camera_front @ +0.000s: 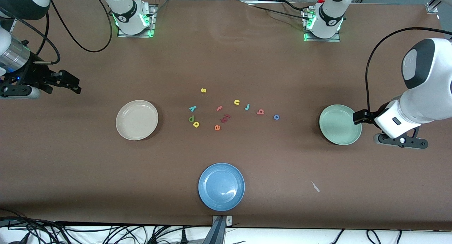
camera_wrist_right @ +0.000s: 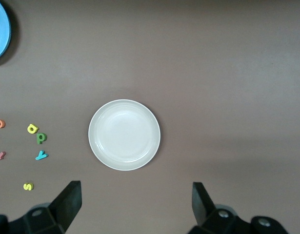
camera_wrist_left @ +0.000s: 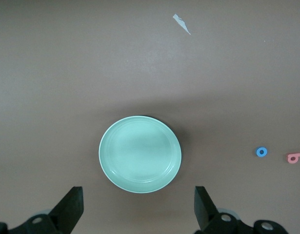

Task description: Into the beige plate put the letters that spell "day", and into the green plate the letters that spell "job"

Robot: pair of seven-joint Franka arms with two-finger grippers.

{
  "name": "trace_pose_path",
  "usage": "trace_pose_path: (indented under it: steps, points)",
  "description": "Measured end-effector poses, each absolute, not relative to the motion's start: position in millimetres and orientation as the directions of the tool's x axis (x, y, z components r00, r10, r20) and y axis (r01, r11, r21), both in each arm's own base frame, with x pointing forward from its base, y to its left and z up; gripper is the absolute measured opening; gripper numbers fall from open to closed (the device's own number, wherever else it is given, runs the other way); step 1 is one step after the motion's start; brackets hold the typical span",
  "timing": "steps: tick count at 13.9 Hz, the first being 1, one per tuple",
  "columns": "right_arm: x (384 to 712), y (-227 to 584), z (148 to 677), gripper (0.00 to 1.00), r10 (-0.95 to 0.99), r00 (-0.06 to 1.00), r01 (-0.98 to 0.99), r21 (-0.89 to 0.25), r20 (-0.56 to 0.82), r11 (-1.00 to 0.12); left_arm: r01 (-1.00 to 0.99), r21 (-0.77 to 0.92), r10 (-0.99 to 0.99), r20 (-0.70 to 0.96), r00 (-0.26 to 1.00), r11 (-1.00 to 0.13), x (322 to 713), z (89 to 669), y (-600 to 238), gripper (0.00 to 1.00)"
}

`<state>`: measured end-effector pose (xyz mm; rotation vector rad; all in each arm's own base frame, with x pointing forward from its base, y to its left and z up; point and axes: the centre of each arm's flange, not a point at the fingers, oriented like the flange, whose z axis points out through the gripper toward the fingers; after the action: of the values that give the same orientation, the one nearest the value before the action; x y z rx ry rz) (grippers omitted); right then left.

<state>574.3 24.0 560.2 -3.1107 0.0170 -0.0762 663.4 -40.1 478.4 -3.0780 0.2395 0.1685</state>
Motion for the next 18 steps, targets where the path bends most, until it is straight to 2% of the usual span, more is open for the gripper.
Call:
trace_pose_path:
  steps: [4,18]
  points:
    - [574.4,24.0,560.2,1.0,-0.011,0.999,-0.01,-0.03,0.05,-1.0,-0.168,0.017,-0.168,-0.109,0.98,-0.986,663.3,478.2,-38.4,1.0]
    - [574.7,24.0,560.5,1.0,-0.011,0.999,-0.01,-0.03,0.052,-1.0,-0.169,0.02,-0.17,-0.112,0.979,-0.985,663.5,476.1,-35.4,1.0]
